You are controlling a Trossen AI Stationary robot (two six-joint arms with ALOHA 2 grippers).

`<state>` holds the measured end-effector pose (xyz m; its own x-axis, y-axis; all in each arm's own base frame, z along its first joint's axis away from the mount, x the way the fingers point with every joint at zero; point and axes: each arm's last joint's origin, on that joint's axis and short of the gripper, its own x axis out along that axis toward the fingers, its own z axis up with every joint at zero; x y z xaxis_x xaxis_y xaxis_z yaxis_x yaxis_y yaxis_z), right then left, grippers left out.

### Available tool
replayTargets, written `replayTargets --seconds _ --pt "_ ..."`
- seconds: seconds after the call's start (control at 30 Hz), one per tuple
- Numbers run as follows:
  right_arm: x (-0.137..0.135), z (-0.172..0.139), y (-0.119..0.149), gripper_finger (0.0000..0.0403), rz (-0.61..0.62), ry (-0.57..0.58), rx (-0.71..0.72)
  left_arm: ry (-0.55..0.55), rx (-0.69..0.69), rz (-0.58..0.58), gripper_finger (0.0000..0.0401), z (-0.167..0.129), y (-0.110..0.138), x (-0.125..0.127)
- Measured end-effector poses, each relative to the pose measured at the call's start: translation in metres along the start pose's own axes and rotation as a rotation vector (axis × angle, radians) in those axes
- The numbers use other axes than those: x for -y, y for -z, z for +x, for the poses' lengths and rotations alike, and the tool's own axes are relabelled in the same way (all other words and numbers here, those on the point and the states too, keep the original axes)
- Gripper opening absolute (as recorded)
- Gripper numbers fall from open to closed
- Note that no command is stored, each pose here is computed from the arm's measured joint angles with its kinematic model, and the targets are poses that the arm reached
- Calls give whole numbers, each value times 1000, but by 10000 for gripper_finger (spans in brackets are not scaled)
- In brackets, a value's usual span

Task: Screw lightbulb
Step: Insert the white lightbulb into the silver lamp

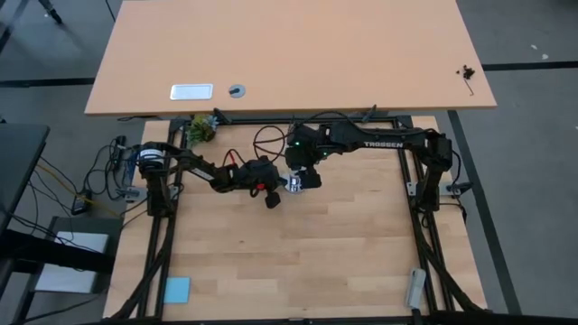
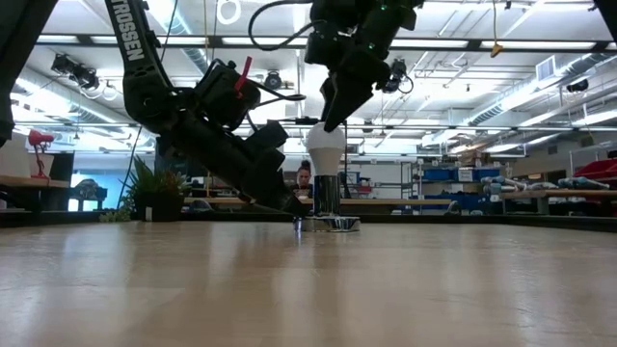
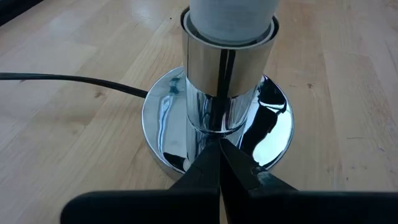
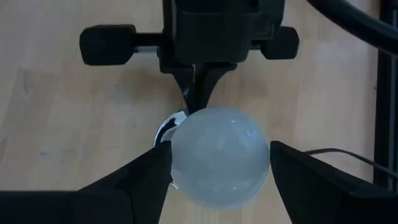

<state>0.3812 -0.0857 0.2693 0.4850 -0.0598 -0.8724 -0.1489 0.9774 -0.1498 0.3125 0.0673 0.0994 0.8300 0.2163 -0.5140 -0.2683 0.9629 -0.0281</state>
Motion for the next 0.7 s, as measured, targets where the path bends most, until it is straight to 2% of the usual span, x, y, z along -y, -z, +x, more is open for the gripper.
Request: replayTargets --seconds 0.17,0.33,0.43,0.5,0.7 --pt "0 0 1 251 157 33 -10 0 0 0 2 0 0 0" --pt "-2 0 1 241 523 70 -17 0 0 0 2 0 0 0" --pt "-5 1 -1 244 657 67 -13 0 0 0 2 0 0 0" --pt "-8 1 -3 250 651 63 -3 0 0 0 2 0 0 0" --pt "-13 -3 -6 272 511 58 15 0 0 0 2 0 0 0"
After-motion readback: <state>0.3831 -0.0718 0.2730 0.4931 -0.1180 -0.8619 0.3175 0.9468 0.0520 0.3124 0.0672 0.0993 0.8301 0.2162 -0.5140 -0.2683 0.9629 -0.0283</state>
